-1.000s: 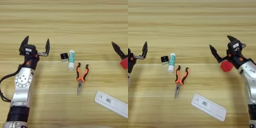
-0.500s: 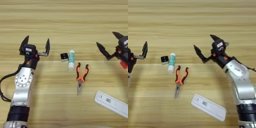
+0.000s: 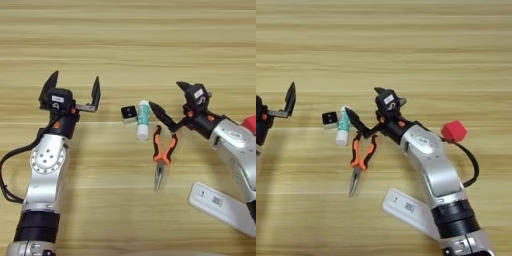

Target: Move the objects on the table

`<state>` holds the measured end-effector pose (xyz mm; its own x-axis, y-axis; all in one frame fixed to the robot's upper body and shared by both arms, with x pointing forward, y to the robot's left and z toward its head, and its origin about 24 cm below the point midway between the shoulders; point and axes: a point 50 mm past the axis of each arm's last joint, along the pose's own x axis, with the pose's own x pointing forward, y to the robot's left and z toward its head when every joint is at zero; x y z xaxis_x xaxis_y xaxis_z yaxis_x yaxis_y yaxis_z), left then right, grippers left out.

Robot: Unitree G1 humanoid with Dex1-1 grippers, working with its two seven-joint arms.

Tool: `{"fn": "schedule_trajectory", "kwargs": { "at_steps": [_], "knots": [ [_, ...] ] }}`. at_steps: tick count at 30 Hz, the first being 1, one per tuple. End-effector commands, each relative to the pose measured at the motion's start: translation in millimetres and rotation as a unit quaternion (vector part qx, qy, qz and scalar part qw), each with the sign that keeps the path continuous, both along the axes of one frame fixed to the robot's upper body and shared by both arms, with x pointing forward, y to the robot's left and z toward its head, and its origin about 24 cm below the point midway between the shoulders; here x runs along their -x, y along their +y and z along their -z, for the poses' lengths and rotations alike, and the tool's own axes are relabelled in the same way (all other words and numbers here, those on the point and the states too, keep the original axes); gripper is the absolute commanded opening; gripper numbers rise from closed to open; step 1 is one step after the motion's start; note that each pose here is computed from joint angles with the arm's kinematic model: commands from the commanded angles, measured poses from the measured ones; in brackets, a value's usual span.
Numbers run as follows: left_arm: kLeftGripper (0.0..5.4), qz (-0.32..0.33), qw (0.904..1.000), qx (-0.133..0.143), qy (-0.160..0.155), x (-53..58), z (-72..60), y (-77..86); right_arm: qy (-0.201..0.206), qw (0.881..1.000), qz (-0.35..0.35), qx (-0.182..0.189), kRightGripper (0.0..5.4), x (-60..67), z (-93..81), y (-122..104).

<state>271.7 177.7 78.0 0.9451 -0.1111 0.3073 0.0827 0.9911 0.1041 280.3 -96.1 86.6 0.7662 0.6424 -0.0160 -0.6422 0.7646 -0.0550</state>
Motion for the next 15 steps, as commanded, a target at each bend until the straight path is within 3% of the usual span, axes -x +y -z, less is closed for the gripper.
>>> {"fn": "schedule_trajectory", "kwargs": {
  "at_steps": [1, 8, 15],
  "knots": [
    [5.4, 0.005, 1.0, -0.002, -0.002, -0.3, -0.7, -2.4, 0.023, 1.0, -0.007, -0.002, 5.37, -1.7, 5.8, 17],
    [5.4, 0.005, 1.0, 0.0, -0.003, 0.0, -0.6, -3.1, 0.05, 0.998, -0.02, 0.017, 5.37, 3.2, 17.4, 34],
    [5.4, 0.005, 1.0, -0.002, -0.003, -0.4, -0.5, -2.3, 0.084, 0.995, 0.011, 0.045, 5.37, 2.5, 32.9, 40]
  ]
}}
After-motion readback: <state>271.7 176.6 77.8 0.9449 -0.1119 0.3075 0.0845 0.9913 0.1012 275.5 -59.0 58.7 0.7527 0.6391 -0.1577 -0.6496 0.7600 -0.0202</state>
